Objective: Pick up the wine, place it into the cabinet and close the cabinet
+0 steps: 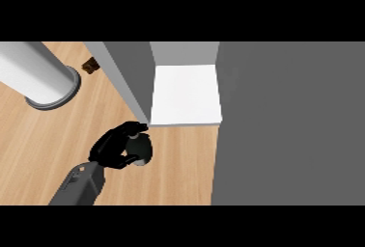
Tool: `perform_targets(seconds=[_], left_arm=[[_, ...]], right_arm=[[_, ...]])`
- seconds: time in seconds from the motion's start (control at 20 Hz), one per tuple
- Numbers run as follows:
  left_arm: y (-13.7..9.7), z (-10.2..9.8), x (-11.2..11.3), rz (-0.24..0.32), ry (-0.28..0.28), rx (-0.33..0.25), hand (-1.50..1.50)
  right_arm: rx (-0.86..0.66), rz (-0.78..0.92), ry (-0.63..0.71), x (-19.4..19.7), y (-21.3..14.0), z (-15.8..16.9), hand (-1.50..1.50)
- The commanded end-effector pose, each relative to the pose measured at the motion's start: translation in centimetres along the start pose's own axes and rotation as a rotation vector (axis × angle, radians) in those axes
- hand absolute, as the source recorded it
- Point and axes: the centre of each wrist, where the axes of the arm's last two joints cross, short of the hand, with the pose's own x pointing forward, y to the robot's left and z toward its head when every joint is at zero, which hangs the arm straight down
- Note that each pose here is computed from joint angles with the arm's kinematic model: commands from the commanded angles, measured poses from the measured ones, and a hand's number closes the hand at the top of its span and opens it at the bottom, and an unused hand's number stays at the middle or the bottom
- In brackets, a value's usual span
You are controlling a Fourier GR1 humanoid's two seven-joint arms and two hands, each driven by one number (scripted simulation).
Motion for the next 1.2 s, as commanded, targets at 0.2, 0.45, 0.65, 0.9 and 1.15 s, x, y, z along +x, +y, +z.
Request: perform_targets(seconds=[0.2,0.45,0.65,0.9,1.15], left_arm=[[-3.4,-2.5,-1.3,-0.019,-0.113,-0.116,1.5],[-4.0,-2.3,-1.5,-0.05,-0.188,-0.151,1.5],[0.2,3.6,-0.1,-0.168,-0.347,0.333,1.5],[0.0,7.8,-1.9,-0.208,-0.486,0.571,1.5],[-3.9,7.4,-0.9,-0.182,-0.542,0.484,1.5]], right_arm=[[0.01,-0.042,-0.066,3.8,-0.2,3.2,-1.5],[0.009,-0.042,-0.08,3.4,0.5,2.7,-1.5],[-0.034,-0.04,-0.082,2.2,-0.2,1.9,-1.5],[-0.02,-0.042,-0.058,3.6,-0.1,3.4,-1.5],[-0.012,-0.025,-0.056,3.2,-0.6,3.4,-1.5]])
